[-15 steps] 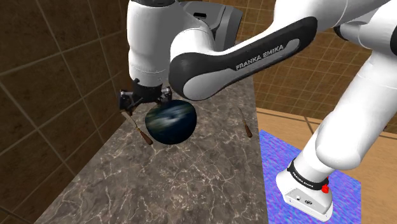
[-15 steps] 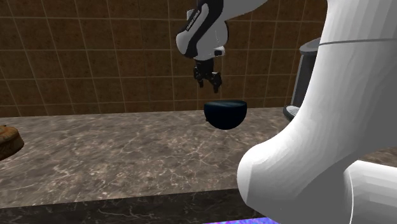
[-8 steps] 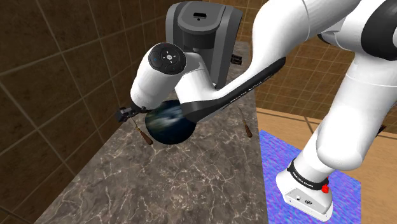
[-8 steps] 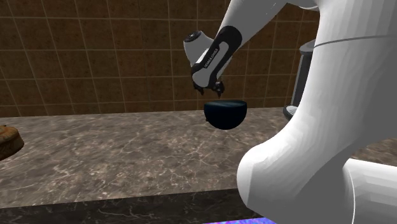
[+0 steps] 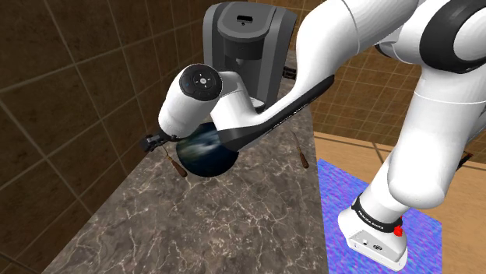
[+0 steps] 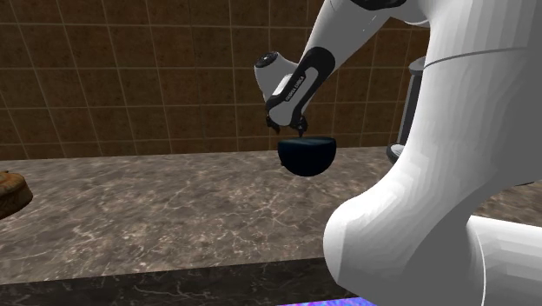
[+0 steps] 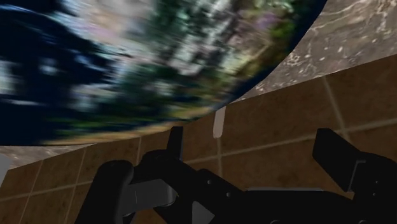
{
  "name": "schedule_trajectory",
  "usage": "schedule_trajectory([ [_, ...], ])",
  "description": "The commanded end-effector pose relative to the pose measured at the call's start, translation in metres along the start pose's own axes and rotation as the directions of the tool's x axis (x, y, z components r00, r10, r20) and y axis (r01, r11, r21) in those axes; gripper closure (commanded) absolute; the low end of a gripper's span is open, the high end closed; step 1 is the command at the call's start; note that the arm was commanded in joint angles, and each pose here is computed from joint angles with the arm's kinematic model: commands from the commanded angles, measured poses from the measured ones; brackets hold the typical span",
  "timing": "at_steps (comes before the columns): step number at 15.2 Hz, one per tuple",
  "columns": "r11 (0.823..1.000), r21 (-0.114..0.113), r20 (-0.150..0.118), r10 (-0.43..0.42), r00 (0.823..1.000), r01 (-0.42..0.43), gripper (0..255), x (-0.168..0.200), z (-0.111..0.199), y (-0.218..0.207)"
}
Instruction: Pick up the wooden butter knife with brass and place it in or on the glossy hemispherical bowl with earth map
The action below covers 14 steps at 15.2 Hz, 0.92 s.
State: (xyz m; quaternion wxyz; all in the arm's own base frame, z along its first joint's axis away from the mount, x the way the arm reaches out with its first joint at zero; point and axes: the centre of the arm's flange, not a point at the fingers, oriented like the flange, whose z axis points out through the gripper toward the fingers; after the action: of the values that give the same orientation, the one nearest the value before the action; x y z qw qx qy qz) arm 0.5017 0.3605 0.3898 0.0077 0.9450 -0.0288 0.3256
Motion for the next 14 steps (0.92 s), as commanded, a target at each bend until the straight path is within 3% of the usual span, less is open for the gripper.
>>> schedule_trajectory([
  [1, 1.0, -0.002, 0.003, 0.0, 1.0, 0.0, 0, -0.001, 0.0015, 0.0006],
  [4, 1.0, -0.002, 0.003, 0.0, 1.0, 0.0, 0, -0.001, 0.0015, 0.0006],
  [5, 1.0, -0.002, 0.003, 0.0, 1.0, 0.0, 255, -0.0006, 0.0017, 0.0009],
  [14, 1.0, -0.002, 0.003, 0.0, 1.0, 0.0, 255, -0.0007, 0.0016, 0.0006],
])
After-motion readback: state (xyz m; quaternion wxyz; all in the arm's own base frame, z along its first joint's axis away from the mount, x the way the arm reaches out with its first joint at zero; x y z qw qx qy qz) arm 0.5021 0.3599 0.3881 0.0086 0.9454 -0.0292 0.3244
